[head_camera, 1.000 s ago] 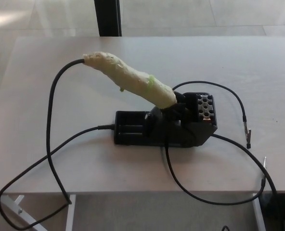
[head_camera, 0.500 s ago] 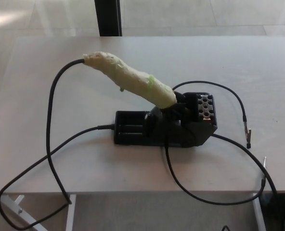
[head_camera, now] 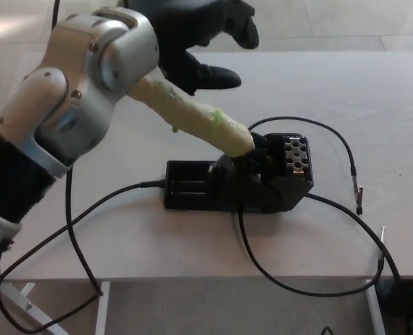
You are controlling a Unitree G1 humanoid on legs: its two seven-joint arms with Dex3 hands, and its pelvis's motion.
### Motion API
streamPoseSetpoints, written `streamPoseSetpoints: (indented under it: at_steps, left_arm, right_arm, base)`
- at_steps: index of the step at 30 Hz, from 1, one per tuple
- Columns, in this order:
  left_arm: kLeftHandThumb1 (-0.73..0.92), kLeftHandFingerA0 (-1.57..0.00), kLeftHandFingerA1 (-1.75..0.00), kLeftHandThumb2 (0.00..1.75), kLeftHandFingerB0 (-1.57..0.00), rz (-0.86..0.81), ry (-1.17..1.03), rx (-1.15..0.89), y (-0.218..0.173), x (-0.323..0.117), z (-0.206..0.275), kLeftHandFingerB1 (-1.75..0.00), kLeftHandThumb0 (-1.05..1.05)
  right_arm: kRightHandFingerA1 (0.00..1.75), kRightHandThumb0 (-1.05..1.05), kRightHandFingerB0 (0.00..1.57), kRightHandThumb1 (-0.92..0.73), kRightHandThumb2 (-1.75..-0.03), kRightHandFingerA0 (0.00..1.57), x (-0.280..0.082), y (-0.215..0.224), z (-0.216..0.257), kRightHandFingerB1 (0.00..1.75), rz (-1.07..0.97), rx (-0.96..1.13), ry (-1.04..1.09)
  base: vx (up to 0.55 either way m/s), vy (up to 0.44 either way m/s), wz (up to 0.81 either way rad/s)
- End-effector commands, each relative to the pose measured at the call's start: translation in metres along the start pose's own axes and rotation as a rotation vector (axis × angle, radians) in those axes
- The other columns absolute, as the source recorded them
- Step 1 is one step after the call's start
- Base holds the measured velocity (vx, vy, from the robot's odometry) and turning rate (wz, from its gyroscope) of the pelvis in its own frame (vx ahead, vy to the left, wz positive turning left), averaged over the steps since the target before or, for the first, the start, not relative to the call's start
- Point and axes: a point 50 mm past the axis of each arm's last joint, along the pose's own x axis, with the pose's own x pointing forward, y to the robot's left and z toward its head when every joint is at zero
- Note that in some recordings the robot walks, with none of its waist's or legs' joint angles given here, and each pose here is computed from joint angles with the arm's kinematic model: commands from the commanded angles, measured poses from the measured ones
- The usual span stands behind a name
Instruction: Use the left hand of the robot to grab the soldering gun kept on the middle of the table and pull it out of its base and keep it on the left side of the base
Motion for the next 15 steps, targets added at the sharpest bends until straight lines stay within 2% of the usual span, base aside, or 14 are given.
streamPoseSetpoints:
  at_steps: [1, 4, 5, 6, 7, 10, 11, 12, 13, 14, 15]
  left_arm:
    - [0.89, -0.42, -0.59, 0.67, -0.42, -0.065, 0.014, 0.118, -0.009, -0.004, -0.003, -0.47, -0.73]
    - [0.91, -0.41, -0.59, 0.67, -0.41, -0.098, 0.033, 0.188, -0.012, -0.007, -0.006, -0.48, -0.73]
    - [0.92, -0.41, -0.55, 0.7, -0.42, -0.129, 0.051, 0.231, -0.013, -0.01, -0.012, -0.46, -0.76]
    - [0.92, -0.42, -0.55, 0.72, -0.44, -0.152, 0.064, 0.264, -0.014, -0.012, -0.015, -0.45, -0.79]
    - [0.92, -0.44, -0.55, 0.71, -0.47, -0.158, 0.065, 0.27, -0.015, -0.013, -0.018, -0.45, -0.8]
    - [0.92, -0.38, -0.55, 0.77, -0.41, -0.213, 0.112, 0.258, -0.015, -0.015, -0.023, -0.44, -0.83]
    - [0.92, -0.36, -0.53, 0.75, -0.4, -0.234, 0.122, 0.264, -0.014, -0.017, -0.024, -0.43, -0.8]
    - [0.92, -0.39, -0.54, 0.72, -0.43, -0.237, 0.119, 0.277, -0.014, -0.021, -0.026, -0.44, -0.79]
    - [0.92, -0.39, -0.54, 0.72, -0.43, -0.238, 0.119, 0.278, -0.014, -0.021, -0.026, -0.44, -0.79]
    - [0.92, -0.36, -0.54, 0.77, -0.37, -0.255, 0.126, 0.291, -0.014, -0.023, -0.026, -0.42, -0.82]
    - [0.82, -0.29, -0.58, 1.21, -0.28, -0.292, 0.14, 0.309, -0.015, -0.024, -0.026, -0.51, -0.82]
  right_arm:
    - [0.6, -0.49, 0.29, -0.66, -0.61, 0.32, -0.001, -0.01, 0.011, 0.33, -0.026, -0.008, -0.028]
    - [0.59, -0.5, 0.29, -0.66, -0.61, 0.32, 0.0, -0.011, 0.014, 0.33, -0.025, -0.033, -0.039]
    - [0.6, -0.55, 0.23, -0.51, -0.83, 0.29, 0.0, -0.012, 0.015, 0.45, -0.03, -0.041, -0.036]
    - [0.6, -0.55, 0.22, -0.51, -0.83, 0.28, 0.0, -0.011, 0.015, 0.45, -0.032, -0.038, -0.033]
    - [0.58, -0.51, 0.28, -0.66, -0.61, 0.32, 0.0, -0.011, 0.015, 0.32, -0.033, -0.045, -0.033]
    - [0.57, -0.5, 0.28, -0.66, -0.6, 0.32, 0.0, -0.013, 0.017, 0.32, -0.034, -0.047, -0.037]
    - [0.6, -0.54, 0.22, -0.51, -0.82, 0.28, 0.0, -0.013, 0.017, 0.45, -0.034, -0.038, -0.037]
    - [0.59, -0.5, 0.29, -0.66, -0.61, 0.33, 0.001, -0.011, 0.019, 0.32, -0.03, -0.039, -0.043]
    - [0.59, -0.5, 0.29, -0.66, -0.61, 0.33, 0.001, -0.011, 0.02, 0.32, -0.029, -0.039, -0.044]
    - [0.61, -0.55, 0.23, -0.5, -0.82, 0.29, 0.001, -0.011, 0.02, 0.45, -0.03, -0.032, -0.043]
    - [0.58, -0.5, 0.29, -0.64, -0.6, 0.3, 0.001, -0.011, 0.021, 0.33, -0.032, -0.023, -0.044]
  base:
    - [0.0, 0.0, 0.0]
    - [0.0, 0.0, 0.0]
    - [0.0, 0.0, 0.0]
    - [0.0, 0.0, 0.0]
    - [0.0, 0.0, 0.0]
    - [0.0, 0.0, 0.0]
    - [0.0, 0.0, 0.0]
    - [0.0, 0.0, 0.0]
    - [0.0, 0.0, 0.0]
    - [0.0, 0.0, 0.0]
    - [0.0, 0.0, 0.0]
